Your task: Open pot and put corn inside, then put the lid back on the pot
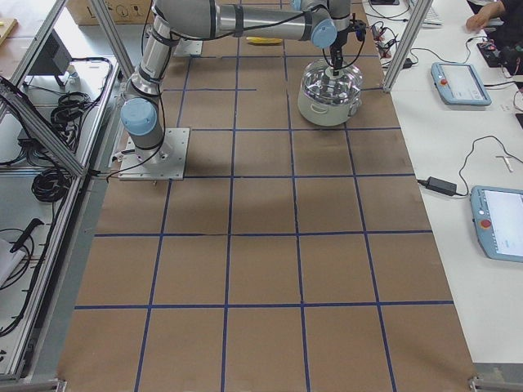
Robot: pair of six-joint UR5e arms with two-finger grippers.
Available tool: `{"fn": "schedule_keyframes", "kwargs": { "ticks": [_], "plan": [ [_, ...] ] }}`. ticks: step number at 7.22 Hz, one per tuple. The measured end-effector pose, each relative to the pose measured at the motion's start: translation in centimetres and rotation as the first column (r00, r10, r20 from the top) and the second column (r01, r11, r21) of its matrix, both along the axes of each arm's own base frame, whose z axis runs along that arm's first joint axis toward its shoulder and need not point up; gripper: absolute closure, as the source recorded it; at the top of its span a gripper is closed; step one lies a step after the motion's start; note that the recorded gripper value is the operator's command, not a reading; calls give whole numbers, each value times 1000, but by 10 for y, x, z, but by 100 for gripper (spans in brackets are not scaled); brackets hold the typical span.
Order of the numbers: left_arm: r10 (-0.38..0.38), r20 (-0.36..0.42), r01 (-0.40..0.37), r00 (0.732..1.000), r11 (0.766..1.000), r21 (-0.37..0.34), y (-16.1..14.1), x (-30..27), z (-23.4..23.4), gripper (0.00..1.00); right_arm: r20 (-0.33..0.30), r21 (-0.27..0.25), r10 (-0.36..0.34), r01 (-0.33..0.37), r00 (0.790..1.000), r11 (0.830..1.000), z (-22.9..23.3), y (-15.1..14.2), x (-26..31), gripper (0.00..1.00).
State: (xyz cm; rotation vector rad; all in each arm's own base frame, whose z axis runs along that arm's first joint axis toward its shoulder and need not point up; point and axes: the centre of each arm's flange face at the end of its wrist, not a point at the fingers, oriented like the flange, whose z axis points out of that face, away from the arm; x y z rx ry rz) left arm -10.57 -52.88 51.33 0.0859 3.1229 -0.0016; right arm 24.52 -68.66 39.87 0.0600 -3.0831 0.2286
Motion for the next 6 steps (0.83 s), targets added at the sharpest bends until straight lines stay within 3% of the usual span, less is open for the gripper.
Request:
{"fn": "schedule_keyframes", "kwargs": {
  "ticks": [3, 6],
  "plan": [
    [4, -8, -3, 1000, 998, 62, -4, 23, -43, 0, -13, 23, 25, -25, 1000, 999, 59, 33, -22, 90],
    [-14, -9, 14, 1000, 999, 35, -2, 73, -155, 0, -16, 113, 19, -17, 1000, 993, 123, 102, -45, 90]
  ]
}}
